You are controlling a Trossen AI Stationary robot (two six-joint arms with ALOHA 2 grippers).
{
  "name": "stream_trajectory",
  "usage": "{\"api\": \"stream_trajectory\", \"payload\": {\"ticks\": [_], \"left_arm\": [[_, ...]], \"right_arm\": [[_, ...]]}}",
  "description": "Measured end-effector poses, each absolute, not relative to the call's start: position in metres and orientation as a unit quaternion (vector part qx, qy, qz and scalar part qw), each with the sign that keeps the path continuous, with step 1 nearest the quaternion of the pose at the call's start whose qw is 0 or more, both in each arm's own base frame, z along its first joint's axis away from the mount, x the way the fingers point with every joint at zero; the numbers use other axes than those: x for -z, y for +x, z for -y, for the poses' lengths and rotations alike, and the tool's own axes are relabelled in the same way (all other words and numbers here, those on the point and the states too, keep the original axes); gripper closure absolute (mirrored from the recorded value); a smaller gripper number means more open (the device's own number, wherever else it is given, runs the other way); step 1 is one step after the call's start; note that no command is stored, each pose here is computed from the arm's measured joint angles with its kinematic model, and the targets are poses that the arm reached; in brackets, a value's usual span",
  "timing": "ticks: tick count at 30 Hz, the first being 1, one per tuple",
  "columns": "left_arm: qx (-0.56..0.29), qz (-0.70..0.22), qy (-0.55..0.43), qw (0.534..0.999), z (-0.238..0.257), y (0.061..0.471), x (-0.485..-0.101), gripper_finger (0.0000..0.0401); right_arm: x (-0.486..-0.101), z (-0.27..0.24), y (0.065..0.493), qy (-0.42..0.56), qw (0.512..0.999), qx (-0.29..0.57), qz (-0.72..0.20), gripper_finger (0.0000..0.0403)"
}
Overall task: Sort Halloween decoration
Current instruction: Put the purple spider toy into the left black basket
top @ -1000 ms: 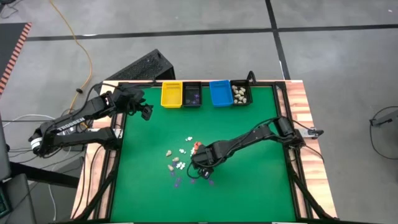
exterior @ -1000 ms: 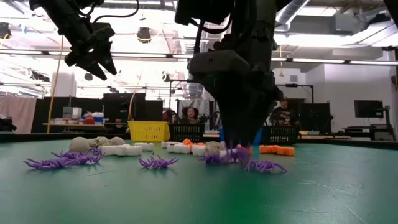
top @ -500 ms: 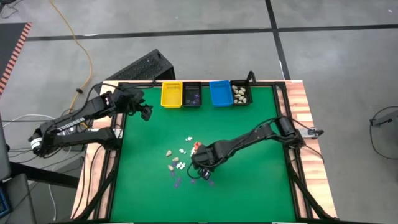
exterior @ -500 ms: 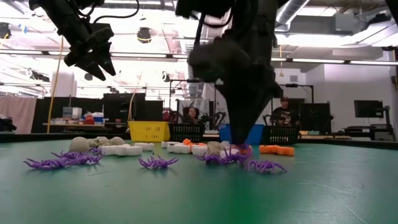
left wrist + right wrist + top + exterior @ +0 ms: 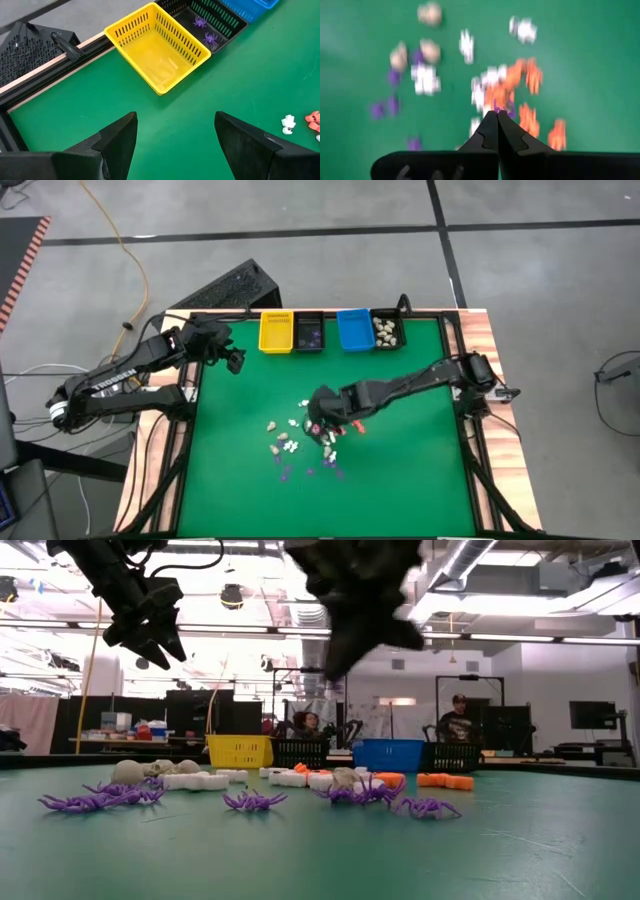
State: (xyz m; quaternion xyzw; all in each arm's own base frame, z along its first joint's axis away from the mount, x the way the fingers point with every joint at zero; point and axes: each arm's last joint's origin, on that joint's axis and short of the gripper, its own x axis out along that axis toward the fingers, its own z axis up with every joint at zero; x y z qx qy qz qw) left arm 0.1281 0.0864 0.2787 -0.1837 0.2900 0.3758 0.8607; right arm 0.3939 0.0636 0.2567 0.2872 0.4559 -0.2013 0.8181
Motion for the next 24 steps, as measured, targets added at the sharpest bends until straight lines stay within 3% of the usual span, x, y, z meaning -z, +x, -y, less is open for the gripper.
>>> {"api": "stream_trajectory", "payload": {"ticks": [10,24], "left_arm": [[-0.376,-0.290,-0.186,0.860,-0.086,0.128,-0.279,0.0145],[-0.377,-0.289,-0.187,0.860,-0.086,0.128,-0.279,0.0145]], "right_arm": [[-0.253,0.040,0.429,0.302,0.862,0.243,-0.326,0.0389],[-0.245,0.172,0.410,0.308,0.850,0.340,-0.259,0.0377]]}}
